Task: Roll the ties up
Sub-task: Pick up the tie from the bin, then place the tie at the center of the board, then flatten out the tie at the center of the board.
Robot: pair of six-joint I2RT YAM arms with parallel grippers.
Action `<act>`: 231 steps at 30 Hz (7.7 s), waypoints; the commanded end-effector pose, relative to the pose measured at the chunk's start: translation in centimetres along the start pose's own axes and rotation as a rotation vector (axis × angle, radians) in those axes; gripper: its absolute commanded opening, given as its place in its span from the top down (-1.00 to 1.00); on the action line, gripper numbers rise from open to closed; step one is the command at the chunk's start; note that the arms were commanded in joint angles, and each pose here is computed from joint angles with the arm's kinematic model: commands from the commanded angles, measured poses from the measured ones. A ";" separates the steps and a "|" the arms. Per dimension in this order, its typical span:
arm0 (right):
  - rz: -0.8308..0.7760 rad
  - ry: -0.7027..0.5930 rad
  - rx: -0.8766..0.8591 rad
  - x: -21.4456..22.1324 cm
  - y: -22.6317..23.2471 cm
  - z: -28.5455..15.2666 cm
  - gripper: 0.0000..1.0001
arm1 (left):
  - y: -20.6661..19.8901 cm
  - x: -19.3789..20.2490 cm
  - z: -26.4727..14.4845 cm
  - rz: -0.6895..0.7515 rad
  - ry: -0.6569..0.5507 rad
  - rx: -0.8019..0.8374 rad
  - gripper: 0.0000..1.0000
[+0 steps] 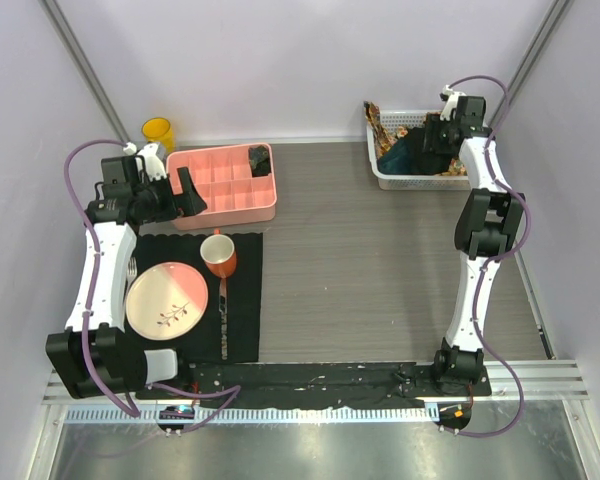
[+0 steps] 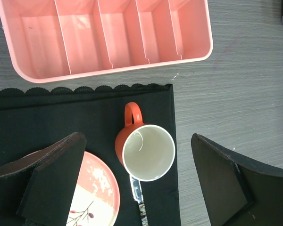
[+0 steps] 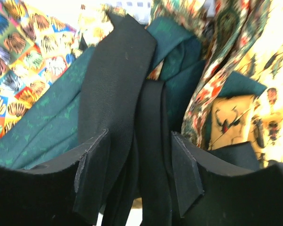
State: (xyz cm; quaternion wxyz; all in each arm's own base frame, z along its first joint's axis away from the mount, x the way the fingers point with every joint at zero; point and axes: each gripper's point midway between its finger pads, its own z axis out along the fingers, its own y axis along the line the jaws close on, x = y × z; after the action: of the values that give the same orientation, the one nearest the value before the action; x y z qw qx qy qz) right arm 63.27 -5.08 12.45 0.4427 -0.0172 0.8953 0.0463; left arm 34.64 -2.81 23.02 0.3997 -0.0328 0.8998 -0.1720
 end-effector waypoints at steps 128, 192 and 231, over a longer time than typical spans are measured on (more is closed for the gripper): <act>0.058 0.540 -0.276 19.1 12.4 -19.8 0.29 | -23.4 25.5 15.5 1.162 0.474 0.473 0.92; -1.191 0.468 -0.651 18.9 10.7 -28.0 0.99 | -18.2 18.2 9.3 0.824 0.396 0.538 -0.66; -1.137 0.273 -0.409 18.5 11.4 -26.6 0.22 | -18.6 19.9 16.8 0.772 0.639 0.427 -0.32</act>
State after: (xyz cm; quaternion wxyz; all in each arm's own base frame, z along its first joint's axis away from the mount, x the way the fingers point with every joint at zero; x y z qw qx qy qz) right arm 30.64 3.95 13.09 0.2784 -0.6714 0.6822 -0.0791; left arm 32.07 -30.96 2.81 0.1379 0.4523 0.8623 -0.1814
